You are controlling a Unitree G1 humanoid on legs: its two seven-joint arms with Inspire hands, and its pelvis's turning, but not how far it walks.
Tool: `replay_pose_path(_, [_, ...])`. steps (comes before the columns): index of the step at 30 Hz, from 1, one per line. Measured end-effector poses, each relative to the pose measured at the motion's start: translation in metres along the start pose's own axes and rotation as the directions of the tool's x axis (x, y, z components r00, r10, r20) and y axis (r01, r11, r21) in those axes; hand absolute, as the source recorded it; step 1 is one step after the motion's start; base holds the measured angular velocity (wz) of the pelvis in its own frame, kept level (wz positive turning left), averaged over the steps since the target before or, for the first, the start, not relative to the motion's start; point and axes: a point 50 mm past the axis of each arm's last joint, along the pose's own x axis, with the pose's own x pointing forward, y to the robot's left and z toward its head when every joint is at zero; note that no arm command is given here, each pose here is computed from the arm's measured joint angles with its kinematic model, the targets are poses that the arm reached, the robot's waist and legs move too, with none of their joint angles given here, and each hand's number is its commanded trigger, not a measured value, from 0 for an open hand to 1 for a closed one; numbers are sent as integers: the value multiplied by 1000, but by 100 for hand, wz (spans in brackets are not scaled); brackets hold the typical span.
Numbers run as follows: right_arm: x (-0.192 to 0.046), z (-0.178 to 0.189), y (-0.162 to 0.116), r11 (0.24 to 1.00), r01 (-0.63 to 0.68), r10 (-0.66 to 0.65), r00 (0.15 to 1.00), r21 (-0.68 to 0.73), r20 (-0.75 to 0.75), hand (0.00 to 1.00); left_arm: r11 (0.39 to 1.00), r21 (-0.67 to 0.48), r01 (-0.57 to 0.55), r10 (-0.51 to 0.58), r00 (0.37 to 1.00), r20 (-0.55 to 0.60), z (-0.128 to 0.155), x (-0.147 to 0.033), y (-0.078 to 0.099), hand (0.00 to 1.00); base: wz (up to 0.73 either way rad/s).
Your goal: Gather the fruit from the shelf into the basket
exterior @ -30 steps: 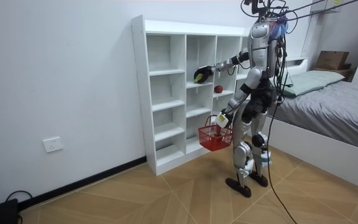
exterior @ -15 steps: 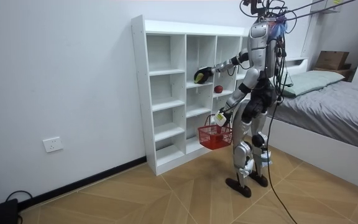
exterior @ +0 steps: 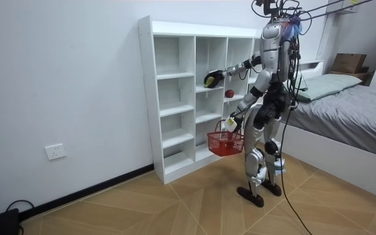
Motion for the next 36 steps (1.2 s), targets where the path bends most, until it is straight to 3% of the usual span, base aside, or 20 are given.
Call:
replay_pose_path(12, [-10, 31, 7, 999, -39, 34, 986, 29, 166, 100, 1000, -15, -17, 17, 1000, 5, 2, 1, -3, 100, -7])
replay_pose_path(16, [-25, 30, 19, 996, -95, 92, 976, 2, 199, 100, 1000, -21, -13, 14, 1000, 13, 4, 2, -6, 100, -3])
replay_pose_path(25, [-50, 8, 43, 978, -207, 204, 967, 6, 155, 100, 997, -66, 28, -25, 999, 43, 12, 6, -23, 100, -8])
replay_pose_path(36, [-68, 3, 57, 963, -266, 258, 953, 32, 162, 100, 998, -66, 19, -13, 995, 94, 20, 6, -22, 100, -8])
